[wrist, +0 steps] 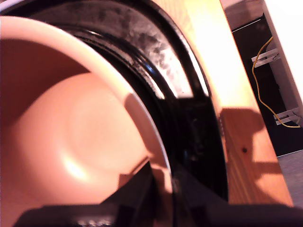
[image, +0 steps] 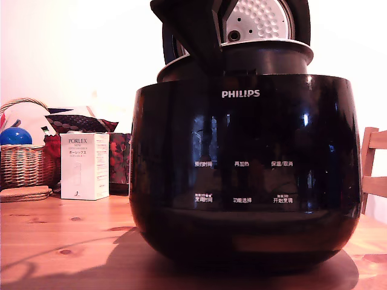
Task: Place the pot you are holding inside the rice cooker
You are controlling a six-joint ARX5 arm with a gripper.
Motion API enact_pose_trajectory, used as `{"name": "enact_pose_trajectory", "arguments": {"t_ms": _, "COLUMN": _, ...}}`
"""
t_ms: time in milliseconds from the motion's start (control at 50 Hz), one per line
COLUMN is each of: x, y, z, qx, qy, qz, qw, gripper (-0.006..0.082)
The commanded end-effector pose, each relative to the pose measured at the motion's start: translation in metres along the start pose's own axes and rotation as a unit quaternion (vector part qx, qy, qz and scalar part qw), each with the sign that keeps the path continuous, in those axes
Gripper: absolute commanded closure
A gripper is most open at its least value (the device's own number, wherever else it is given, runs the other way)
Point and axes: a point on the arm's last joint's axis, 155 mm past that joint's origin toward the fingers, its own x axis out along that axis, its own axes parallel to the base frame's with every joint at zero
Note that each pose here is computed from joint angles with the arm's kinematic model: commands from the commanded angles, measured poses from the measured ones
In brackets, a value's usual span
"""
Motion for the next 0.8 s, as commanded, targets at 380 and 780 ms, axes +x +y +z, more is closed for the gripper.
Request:
{"name": "enact_pose_trajectory", "arguments": {"t_ms": 380, "x": -0.005, "y": 0.005, "z": 0.012, "qx": 0.000, "qy": -0.020, "qz": 0.012, "qw": 1.000, "gripper": 0.0634}}
{"name": "enact_pose_trajectory", "arguments": {"t_ms": 780, "x": -0.028, "y": 0.002, "z": -0.002, "qx": -0.049, "qy": 0.018, "qz": 0.009, "qw": 0.999, "gripper": 0.0597}}
